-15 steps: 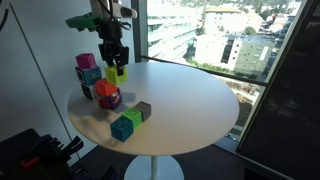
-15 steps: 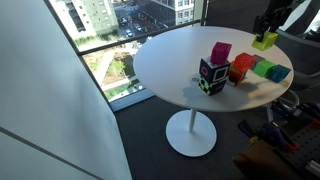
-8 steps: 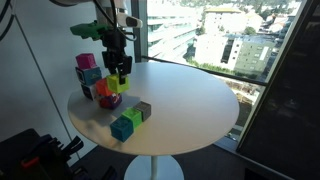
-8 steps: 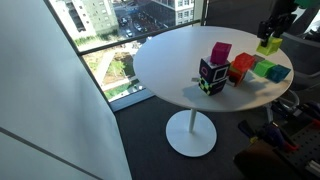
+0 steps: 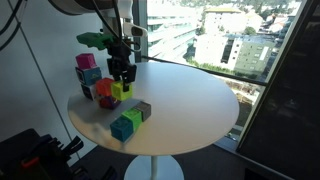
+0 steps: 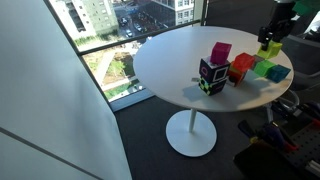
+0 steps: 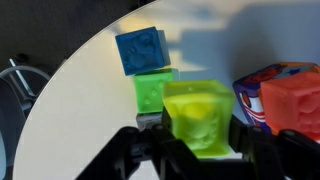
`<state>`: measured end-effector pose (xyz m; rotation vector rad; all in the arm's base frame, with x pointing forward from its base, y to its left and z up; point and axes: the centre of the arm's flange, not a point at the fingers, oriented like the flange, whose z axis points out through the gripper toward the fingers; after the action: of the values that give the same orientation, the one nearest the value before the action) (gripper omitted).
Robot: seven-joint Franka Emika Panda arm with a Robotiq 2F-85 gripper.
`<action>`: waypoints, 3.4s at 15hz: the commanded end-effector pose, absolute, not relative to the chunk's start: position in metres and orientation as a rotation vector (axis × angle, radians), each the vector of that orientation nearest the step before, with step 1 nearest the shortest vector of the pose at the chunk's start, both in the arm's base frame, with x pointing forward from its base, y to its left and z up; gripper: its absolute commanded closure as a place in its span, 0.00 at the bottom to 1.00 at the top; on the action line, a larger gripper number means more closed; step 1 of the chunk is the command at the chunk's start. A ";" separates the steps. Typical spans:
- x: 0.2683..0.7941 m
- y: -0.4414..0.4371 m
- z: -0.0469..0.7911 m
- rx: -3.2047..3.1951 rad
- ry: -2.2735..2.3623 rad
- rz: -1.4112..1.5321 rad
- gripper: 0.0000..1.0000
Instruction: Put the yellow block on top of the green and grey block
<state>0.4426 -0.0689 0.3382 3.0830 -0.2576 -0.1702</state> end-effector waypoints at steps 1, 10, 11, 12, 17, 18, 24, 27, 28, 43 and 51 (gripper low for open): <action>0.444 -0.081 0.331 3.076 -0.240 -0.138 0.75; 0.451 -0.093 0.318 3.058 -0.251 -0.121 0.75; 0.451 -0.094 0.317 3.056 -0.252 -0.119 0.75; 0.452 -0.095 0.315 3.055 -0.253 -0.121 0.75; 0.453 -0.101 0.310 3.049 -0.257 -0.120 0.75; 0.454 -0.102 0.309 3.047 -0.257 -0.119 0.75; 0.458 -0.106 0.305 3.047 -0.270 -0.119 0.75; 0.461 -0.106 0.304 3.047 -0.272 -0.119 0.75; 0.462 -0.106 0.304 3.047 -0.272 -0.121 0.75; 0.469 -0.108 0.294 3.045 -0.263 -0.129 0.75; 0.471 -0.109 0.288 3.045 -0.253 -0.126 0.75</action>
<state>0.4649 -0.1007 0.2876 3.0549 -0.2858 -0.1467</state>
